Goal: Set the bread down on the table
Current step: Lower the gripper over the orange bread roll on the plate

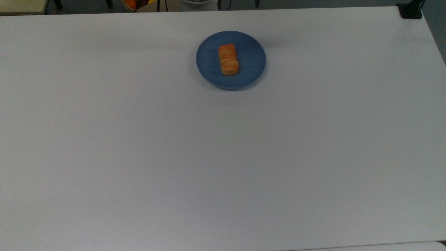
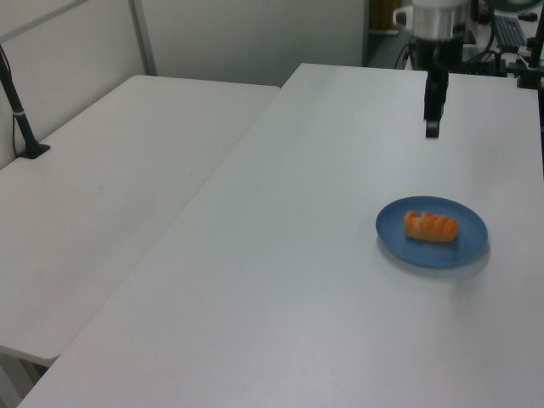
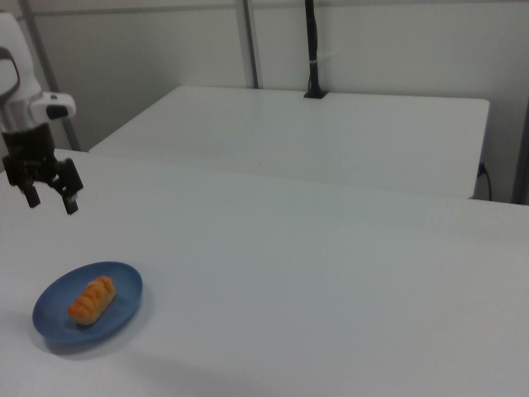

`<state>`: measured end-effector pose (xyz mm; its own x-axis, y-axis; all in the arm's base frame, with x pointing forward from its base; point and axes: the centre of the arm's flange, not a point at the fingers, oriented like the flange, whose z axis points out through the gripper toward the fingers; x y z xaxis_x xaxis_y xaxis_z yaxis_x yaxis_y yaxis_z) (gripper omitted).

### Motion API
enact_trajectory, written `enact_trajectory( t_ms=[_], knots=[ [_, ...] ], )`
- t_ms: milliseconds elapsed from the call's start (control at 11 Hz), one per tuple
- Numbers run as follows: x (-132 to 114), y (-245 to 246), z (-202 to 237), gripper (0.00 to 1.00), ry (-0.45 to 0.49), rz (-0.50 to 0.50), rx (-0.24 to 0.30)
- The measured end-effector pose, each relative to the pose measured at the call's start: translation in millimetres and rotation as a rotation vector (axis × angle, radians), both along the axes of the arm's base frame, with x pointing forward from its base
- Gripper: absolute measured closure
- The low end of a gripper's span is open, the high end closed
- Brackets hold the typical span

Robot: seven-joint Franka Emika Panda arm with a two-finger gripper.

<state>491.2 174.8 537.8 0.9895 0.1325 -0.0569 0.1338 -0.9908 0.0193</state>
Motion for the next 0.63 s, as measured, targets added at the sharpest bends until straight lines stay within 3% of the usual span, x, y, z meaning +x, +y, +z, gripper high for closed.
enact_trajectory(
  t_ms=[634],
  knots=[
    [-23, 25, -128, 0.0, 0.013, -0.079, -0.012]
  ],
)
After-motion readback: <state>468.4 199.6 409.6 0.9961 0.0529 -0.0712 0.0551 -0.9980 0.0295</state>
